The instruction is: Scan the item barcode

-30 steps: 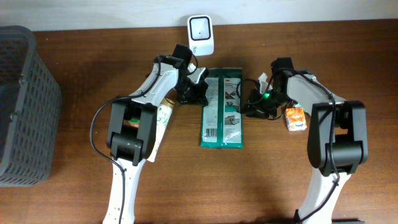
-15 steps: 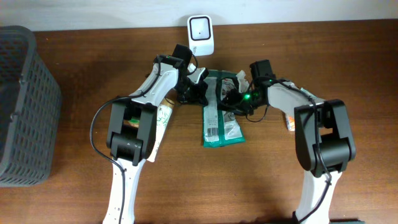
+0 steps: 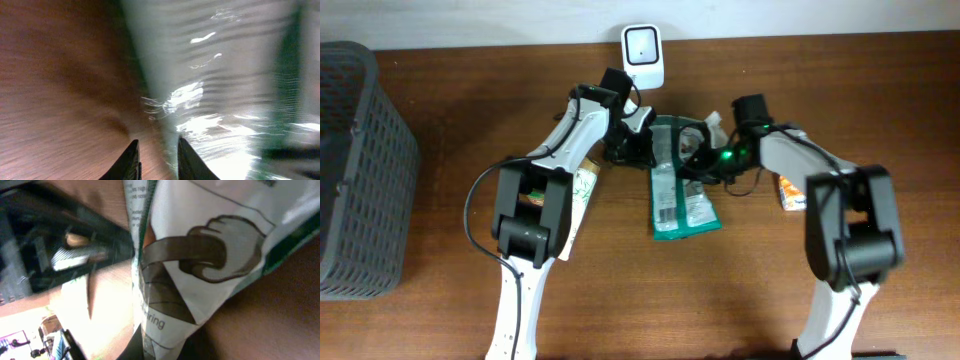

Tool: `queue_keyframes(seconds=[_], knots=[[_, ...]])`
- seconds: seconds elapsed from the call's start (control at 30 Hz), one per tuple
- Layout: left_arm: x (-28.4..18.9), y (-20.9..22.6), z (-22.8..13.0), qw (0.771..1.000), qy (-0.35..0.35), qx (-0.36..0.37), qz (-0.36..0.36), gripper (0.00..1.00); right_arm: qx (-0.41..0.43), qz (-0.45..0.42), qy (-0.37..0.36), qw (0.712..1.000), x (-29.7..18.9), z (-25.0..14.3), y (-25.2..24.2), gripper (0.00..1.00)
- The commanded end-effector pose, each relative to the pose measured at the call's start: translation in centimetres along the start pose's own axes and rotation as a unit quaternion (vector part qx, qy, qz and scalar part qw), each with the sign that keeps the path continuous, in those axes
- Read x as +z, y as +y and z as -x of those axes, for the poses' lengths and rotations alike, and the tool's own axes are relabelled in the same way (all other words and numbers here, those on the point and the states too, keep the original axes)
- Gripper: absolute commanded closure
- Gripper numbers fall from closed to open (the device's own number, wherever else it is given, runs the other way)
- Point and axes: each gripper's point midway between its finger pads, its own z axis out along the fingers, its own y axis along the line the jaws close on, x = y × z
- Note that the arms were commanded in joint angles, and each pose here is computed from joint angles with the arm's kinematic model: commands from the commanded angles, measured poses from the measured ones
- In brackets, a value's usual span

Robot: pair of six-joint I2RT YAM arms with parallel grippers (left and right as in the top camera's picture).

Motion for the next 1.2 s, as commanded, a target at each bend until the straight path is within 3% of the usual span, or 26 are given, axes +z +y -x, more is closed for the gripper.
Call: queue_keyframes(seconds=[0.0,0.13,0.2,0.37,0.47,0.53,0.57,0.6,0.63,0.67,0.83,1.03,1.13,1.17], knots=[[-10.6,0.8,3.7,0.990,-0.120,0.016,0.077,0.67,-0.035,0.019,-0.075,0.996,-8.5,1.3,3.9,0.96],[-22.1,1.6,4.0,0.968,-0.230,0.003,0.096,0.52,-0.066,0.068,-0.104,0.990,-13.7,-0.2,8.3,0.96],[-26.4,3.0,3.2,0.958,-0.265,-0.016,0.108,0.50,-0.081,0.132,-0.111,0.982,-16.1,-1.3,12.0,0.96],[-31.8,10.0,0.4,0.936,-0.281,-0.068,0.201,0.53,-0.055,0.183,-0.141,0.971,-21.1,-3.3,16.2,0.96],[-32.7,13.5,-2.0,0.920,-0.250,-0.108,0.283,0.48,-0.040,0.187,-0.153,0.970,-22.6,-4.4,17.5,0.96],[-32.7,13.8,-2.5,0.919,-0.240,-0.110,0.294,0.43,-0.038,0.188,-0.152,0.970,-22.8,-4.8,17.7,0.96],[-32.7,13.8,-2.5,0.919,-0.238,-0.111,0.294,0.28,-0.033,0.188,-0.148,0.970,-22.7,-5.0,17.7,0.96],[-32.7,13.8,-2.6,0.919,-0.238,-0.111,0.294,0.21,-0.031,0.187,-0.147,0.971,-22.7,-5.0,17.6,0.96],[-32.7,13.8,-2.5,0.919,-0.238,-0.111,0.294,0.05,-0.030,0.187,-0.147,0.971,-22.7,-5.0,17.6,0.96],[-32.7,13.8,-2.6,0.919,-0.238,-0.111,0.294,0.01,-0.030,0.186,-0.147,0.971,-22.6,-5.0,17.6,0.96],[-32.6,13.8,-2.6,0.920,-0.237,-0.111,0.294,0.01,-0.019,0.030,-0.203,0.978,-21.1,-3.0,14.1,0.96],[-32.6,13.8,-2.6,0.920,-0.237,-0.111,0.294,0.01,-0.111,-0.118,-0.252,0.954,-22.5,1.8,18.6,0.96],[-32.6,13.8,-2.6,0.920,-0.237,-0.111,0.294,0.01,-0.200,-0.240,-0.300,0.901,-23.8,7.0,20.7,0.96],[-32.6,13.8,-2.6,0.920,-0.236,-0.111,0.293,0.01,-0.236,-0.296,-0.324,0.867,-23.4,9.4,21.1,0.96]])
